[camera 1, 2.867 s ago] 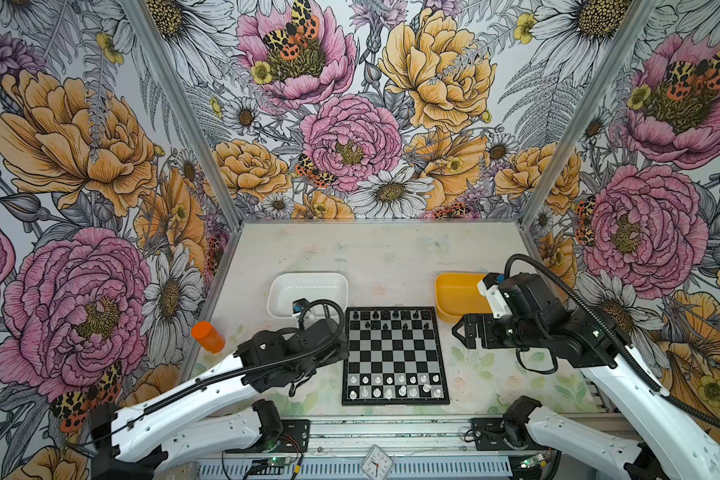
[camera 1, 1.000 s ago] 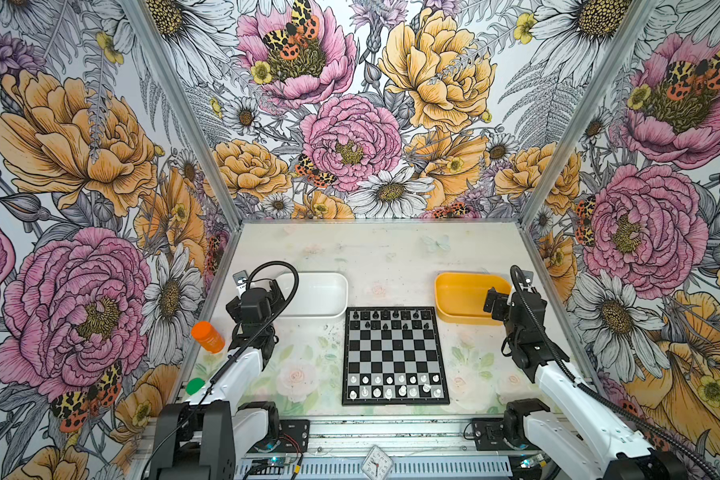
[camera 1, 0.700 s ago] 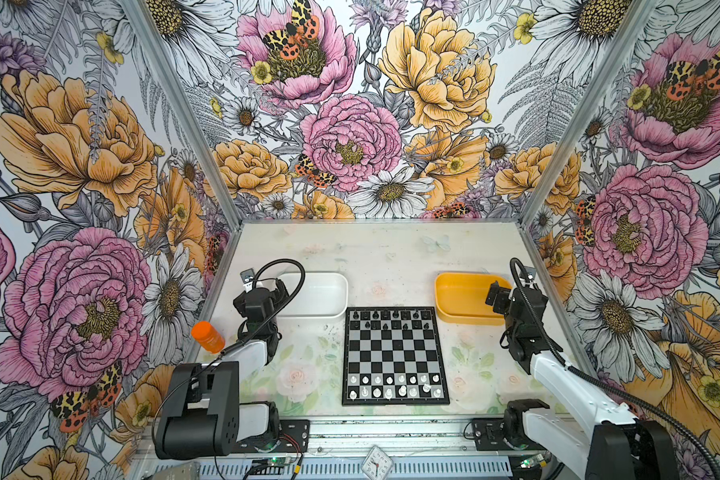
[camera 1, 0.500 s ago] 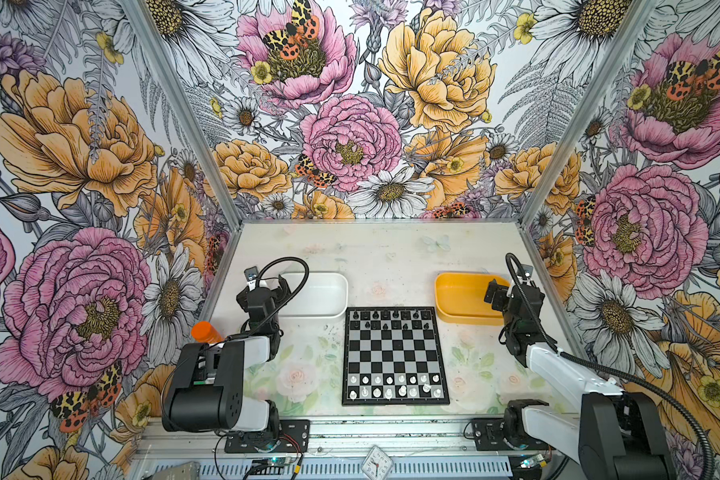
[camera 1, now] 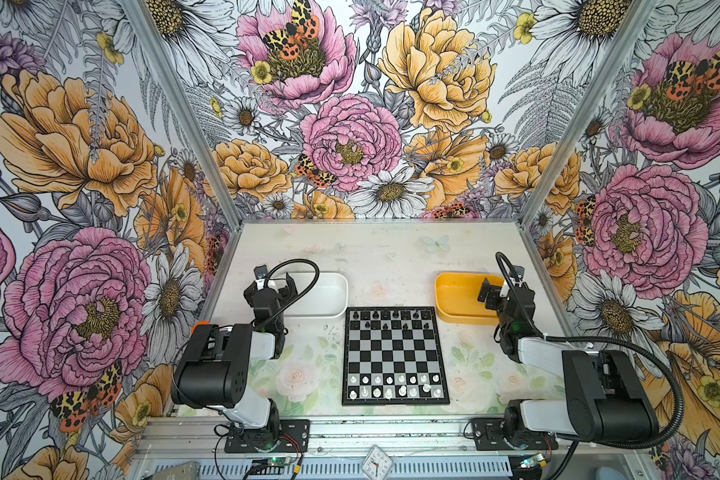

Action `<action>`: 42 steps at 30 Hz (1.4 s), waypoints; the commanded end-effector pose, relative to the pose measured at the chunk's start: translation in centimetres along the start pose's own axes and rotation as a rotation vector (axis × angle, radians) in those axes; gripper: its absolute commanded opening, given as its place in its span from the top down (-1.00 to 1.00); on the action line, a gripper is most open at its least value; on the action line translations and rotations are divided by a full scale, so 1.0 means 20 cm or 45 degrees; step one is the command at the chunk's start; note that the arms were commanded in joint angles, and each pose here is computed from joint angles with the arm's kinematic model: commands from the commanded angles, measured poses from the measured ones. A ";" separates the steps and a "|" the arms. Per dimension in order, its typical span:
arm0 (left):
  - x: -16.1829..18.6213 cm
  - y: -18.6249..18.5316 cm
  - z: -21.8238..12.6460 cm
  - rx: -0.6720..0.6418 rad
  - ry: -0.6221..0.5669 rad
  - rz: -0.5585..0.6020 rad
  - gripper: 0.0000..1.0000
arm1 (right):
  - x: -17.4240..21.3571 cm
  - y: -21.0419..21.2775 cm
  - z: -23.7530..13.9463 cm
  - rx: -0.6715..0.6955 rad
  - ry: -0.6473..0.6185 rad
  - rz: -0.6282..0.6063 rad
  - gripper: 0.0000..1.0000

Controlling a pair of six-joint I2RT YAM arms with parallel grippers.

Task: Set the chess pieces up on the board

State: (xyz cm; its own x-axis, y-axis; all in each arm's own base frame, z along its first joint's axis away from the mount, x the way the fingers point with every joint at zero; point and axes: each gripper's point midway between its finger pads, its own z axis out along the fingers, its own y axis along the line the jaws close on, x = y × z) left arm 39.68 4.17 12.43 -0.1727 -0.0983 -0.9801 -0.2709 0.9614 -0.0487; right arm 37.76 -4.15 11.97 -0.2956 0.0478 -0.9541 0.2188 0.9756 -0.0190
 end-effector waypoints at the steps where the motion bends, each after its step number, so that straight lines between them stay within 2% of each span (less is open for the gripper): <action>1: -0.04 -0.01 -0.01 0.029 -0.042 0.002 -0.98 | -0.06 0.03 0.04 -0.039 -0.100 0.022 -0.99; 5: -0.04 -0.01 -0.01 0.027 -0.041 0.001 -0.98 | 0.01 0.09 0.11 -0.086 -0.032 -0.033 -0.99; 42: -0.04 -0.01 0.00 0.025 -0.039 0.006 -0.98 | 0.01 0.11 0.11 -0.117 -0.031 -0.041 -0.99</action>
State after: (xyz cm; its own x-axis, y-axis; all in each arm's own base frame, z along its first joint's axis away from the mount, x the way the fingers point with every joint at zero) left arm 39.72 4.15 12.58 -0.1666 -0.0986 -0.9811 -0.2684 0.9619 -0.0511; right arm 39.44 -2.89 9.59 -0.3267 0.0186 -0.9449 0.1405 0.9897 -0.0291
